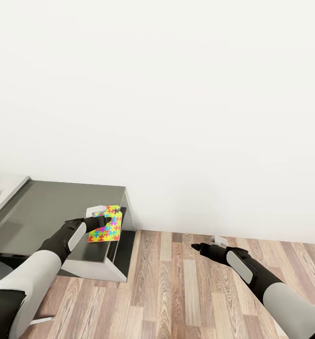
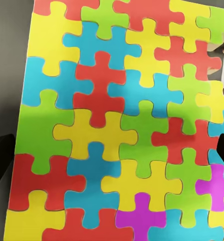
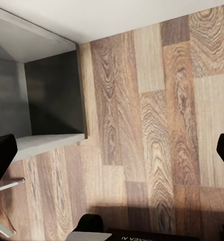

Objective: Put all the toys in the child's room - the three board games (two on the bed and one on the table), the two jigsaw puzzles on the table, and the tennis ball on the table - inside the toy box on the table in the child's room.

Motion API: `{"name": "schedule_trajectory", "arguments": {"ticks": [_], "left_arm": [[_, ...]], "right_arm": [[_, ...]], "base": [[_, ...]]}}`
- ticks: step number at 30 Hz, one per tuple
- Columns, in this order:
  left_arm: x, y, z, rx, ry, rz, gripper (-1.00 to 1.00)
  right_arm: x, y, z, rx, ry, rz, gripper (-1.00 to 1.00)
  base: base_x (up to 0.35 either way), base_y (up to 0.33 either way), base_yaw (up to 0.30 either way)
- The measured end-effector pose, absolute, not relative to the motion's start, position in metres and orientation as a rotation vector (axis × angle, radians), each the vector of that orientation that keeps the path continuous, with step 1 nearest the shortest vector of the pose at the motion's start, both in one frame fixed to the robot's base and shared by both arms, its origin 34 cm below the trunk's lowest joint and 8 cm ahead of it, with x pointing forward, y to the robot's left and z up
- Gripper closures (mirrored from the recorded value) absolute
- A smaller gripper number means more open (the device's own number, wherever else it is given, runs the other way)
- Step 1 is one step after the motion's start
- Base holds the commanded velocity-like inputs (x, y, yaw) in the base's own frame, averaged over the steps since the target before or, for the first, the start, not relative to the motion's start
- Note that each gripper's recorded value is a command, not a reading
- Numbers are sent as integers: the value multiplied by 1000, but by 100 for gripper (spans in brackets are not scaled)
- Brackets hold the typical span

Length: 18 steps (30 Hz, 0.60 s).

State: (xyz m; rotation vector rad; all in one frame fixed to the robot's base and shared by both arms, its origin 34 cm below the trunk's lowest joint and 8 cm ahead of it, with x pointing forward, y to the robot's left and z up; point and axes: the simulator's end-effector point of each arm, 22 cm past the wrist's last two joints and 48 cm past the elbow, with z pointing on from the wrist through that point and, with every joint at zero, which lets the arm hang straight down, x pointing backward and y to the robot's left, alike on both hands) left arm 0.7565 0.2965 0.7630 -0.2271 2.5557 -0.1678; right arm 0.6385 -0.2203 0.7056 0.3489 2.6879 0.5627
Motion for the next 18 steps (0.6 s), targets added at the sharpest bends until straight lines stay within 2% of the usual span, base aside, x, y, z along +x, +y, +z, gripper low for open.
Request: {"name": "schedule_trajectory", "arguments": {"ticks": [18], "left_arm": [[756,299,762,-256,2552,-184,-100]], "right_arm": [[638,-221,705,349,2688,562,-100]], "base": [[0,0,0]]}}
